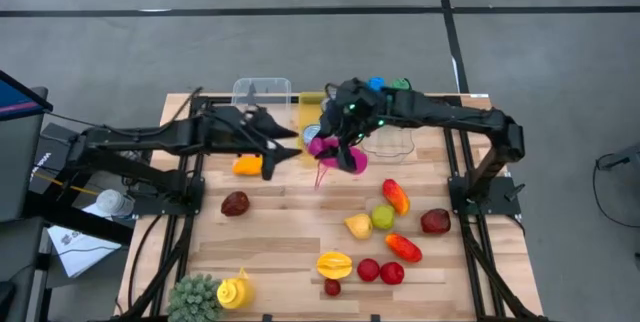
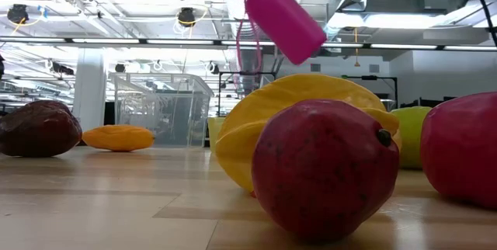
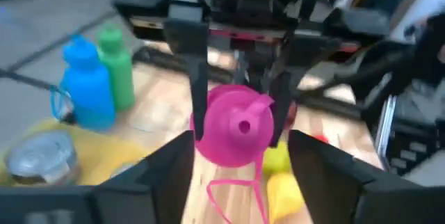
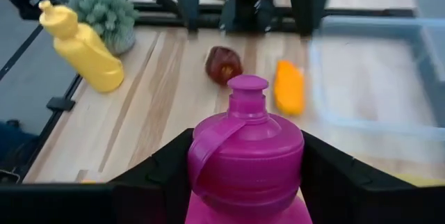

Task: Pick & Place Food Item
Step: Put the pink tumbler into the transparent bin

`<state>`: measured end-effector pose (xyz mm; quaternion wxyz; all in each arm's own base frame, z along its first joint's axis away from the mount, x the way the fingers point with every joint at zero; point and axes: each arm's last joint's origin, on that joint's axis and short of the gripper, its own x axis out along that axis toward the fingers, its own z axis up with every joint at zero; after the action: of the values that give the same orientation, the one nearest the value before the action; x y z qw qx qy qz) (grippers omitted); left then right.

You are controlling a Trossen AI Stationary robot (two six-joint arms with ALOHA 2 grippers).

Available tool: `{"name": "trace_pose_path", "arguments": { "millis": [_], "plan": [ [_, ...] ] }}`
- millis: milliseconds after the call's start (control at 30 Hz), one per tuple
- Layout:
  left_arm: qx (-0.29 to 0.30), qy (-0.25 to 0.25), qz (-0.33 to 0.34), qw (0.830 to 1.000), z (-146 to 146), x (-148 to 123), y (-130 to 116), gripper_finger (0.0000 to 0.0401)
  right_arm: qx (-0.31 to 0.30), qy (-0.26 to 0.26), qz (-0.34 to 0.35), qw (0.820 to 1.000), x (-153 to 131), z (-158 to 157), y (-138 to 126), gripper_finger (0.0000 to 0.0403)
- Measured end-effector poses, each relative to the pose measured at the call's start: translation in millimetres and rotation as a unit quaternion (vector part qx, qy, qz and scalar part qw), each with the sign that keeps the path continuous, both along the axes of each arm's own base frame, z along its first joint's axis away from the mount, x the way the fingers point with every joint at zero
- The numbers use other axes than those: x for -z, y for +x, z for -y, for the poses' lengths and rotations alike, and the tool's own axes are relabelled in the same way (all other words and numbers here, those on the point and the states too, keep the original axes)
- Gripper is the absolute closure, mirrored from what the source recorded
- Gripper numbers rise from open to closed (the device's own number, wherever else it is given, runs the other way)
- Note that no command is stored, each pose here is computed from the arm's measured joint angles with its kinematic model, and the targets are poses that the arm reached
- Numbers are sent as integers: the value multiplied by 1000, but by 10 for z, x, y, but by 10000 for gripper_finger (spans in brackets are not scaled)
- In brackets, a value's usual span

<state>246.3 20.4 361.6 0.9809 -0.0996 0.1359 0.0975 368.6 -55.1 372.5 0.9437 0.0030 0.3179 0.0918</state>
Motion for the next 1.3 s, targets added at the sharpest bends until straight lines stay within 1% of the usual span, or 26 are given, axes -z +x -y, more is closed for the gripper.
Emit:
{"name": "trace_pose_path", "arguments": {
  "millis": [100,233,367,567,667,733,833,967,1100,1167,1300],
  "plan": [
    [-14,7,47,999,2,-166,-160,148,10,-11,20,1000,-155,82,-149,203],
    [-26,9,104,994,12,-359,-384,137,35,-23,45,998,-366,214,-390,203],
    [-45,13,154,987,16,-515,-595,144,62,-37,72,995,-564,336,-651,203],
    [-71,23,198,977,22,-653,-883,165,97,-71,128,984,-857,463,-1148,203],
    [-74,42,221,972,27,-720,-996,174,124,-86,158,976,-886,499,-1436,199],
    [-82,56,228,968,26,-746,-1041,180,144,-91,181,969,-843,510,-1630,196],
    [-109,80,226,965,13,-759,-1077,186,177,-91,232,952,-717,505,-1862,197],
    [-135,95,218,962,-2,-756,-1081,191,210,-76,286,932,-396,503,-2044,197],
    [-145,97,214,961,-9,-750,-1068,192,239,-51,320,915,-53,540,-2115,191],
    [-149,97,212,961,-16,-747,-1060,192,246,-51,329,910,95,571,-2110,191],
    [-165,99,208,959,-42,-741,-1049,192,251,-52,324,911,367,629,-2064,195]
  ]
}}
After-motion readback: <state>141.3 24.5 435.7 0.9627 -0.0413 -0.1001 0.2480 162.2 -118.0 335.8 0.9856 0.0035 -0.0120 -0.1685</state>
